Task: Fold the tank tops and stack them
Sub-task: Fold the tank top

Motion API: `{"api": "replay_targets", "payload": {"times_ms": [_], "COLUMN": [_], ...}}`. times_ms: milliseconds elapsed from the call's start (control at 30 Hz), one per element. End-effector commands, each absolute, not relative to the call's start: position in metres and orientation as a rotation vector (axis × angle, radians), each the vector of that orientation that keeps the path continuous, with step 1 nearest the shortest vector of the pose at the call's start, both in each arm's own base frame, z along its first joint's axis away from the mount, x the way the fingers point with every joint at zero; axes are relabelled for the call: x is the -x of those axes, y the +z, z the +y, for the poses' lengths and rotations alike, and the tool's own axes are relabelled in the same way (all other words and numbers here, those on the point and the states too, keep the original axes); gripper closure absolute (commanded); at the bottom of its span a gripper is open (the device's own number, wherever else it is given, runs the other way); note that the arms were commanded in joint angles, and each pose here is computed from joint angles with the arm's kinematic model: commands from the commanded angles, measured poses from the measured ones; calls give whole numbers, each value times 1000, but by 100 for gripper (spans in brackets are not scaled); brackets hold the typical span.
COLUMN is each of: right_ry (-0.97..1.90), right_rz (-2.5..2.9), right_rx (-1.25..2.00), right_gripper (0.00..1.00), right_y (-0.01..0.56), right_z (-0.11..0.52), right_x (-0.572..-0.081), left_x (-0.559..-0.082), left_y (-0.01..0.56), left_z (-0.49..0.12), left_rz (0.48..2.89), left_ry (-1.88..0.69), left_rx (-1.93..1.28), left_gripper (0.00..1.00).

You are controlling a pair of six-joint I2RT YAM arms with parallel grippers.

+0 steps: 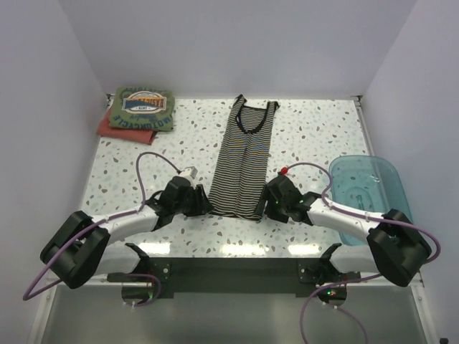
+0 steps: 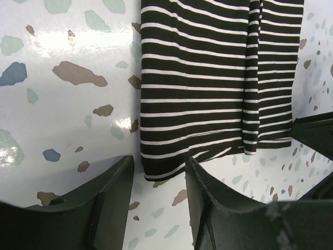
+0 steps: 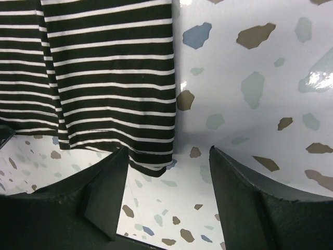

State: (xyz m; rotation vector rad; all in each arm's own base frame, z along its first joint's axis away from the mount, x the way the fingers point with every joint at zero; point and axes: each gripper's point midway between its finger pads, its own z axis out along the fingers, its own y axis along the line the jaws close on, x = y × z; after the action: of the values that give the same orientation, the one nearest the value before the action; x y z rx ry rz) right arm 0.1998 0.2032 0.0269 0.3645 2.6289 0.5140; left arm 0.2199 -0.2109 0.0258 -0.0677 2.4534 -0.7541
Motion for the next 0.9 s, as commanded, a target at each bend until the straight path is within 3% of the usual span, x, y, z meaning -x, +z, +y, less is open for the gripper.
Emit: {"api": "replay_targets", "payload": {"times_ms": [0, 267, 433, 500, 567, 867], "right_ry": [521, 470, 468, 452, 436, 317], "right_rz": [2660, 2704, 2703, 2715, 2723, 2734], "right_rx": [-425, -427, -443, -438, -435, -308], "right_gripper": [34, 47, 55, 61, 74, 100], "right_y": [18, 6, -2, -7, -11, -9], "right_z": [207, 207, 206, 206, 206, 189], "right_x": [-189, -172, -169, -168, -168, -162], "left_x": [-211, -205, -200, -197, -195, -177], "left_y": [8, -7, -14, -16, -17, -18], "left_z": [-200, -194, -196, -195, -196, -203], "left_rz": [2512, 2544, 2564, 2569, 2571, 2599], "left_ry": [-681, -625, -628, -631, -640, -708], "left_rx": [114, 113, 89, 90, 89, 66], "left_gripper": [51, 56, 66, 73, 80, 98]}}
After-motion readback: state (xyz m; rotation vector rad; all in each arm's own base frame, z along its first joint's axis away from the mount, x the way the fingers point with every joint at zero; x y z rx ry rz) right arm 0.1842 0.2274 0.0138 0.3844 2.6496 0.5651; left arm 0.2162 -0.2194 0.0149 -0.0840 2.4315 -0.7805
